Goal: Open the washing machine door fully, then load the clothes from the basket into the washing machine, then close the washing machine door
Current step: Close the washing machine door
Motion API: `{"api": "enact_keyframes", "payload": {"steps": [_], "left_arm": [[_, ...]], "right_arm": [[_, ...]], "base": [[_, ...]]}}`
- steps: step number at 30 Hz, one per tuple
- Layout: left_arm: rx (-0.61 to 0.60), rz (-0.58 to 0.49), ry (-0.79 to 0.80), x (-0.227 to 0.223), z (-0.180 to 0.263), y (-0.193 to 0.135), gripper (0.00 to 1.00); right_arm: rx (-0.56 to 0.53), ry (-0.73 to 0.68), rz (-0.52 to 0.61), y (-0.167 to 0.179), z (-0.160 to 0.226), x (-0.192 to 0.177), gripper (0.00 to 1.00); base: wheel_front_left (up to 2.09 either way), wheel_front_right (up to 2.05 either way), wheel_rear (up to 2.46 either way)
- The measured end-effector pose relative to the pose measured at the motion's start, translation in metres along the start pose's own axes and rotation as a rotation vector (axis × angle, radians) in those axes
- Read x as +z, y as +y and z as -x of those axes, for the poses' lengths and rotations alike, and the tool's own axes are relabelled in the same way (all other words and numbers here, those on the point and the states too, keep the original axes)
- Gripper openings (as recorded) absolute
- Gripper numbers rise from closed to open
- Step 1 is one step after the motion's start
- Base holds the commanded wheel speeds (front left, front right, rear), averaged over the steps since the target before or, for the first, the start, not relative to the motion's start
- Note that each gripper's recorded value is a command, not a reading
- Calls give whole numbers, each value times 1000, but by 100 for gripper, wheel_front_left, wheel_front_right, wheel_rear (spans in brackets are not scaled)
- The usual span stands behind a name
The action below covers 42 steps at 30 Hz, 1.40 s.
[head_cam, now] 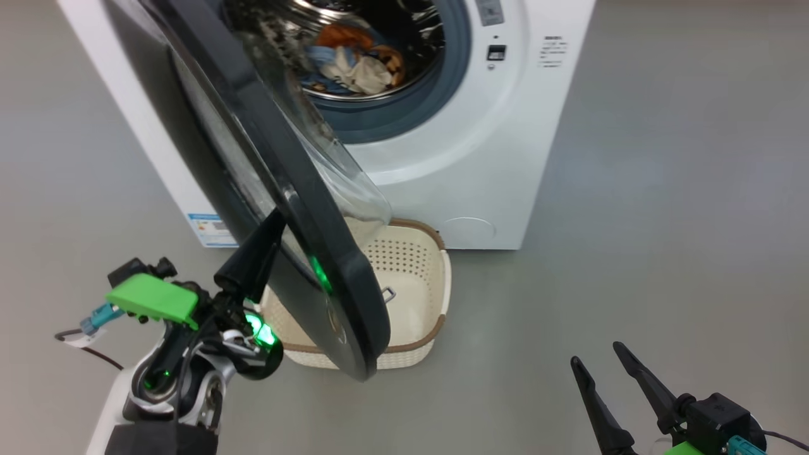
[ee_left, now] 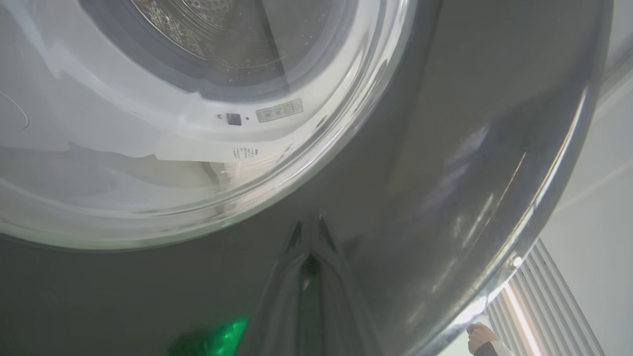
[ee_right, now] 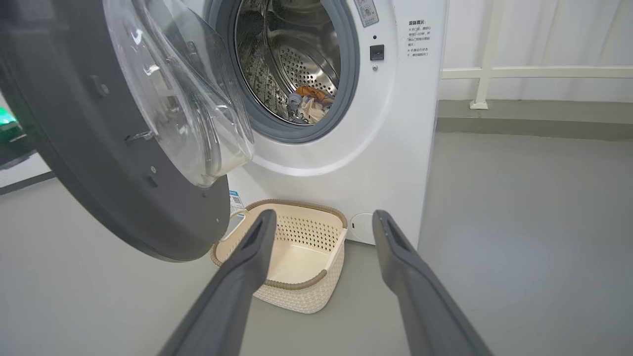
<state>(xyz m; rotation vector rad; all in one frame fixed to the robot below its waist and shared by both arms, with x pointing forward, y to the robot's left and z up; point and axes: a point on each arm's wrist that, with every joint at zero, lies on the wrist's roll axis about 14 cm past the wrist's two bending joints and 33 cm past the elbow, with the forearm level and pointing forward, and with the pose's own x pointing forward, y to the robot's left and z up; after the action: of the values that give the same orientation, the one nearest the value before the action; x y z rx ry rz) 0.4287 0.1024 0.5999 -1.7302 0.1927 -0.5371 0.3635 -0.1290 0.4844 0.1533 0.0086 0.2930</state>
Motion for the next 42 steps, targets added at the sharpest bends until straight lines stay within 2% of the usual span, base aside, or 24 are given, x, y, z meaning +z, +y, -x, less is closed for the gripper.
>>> {"api": "enact_keyframes", "payload": {"steps": [16,30,36,42], "left_arm": [[45,43,93,-36,-55,28,0],[83,41,157,-63,-72,42,0],[99,-39,140,-58,-70,44,0],[121,-289,112,-46,-55,45,0]], "right_arm": [[-151,-11,8,-37,37,5,100],[-226,-37,6,-49,59,12,100],[-223,-44,-3,-47,56,13,100],[-220,-50,-4,-48,51,14,100]], "base": [[0,0,0],[0,0,0],[0,0,0],[0,0,0]]}}
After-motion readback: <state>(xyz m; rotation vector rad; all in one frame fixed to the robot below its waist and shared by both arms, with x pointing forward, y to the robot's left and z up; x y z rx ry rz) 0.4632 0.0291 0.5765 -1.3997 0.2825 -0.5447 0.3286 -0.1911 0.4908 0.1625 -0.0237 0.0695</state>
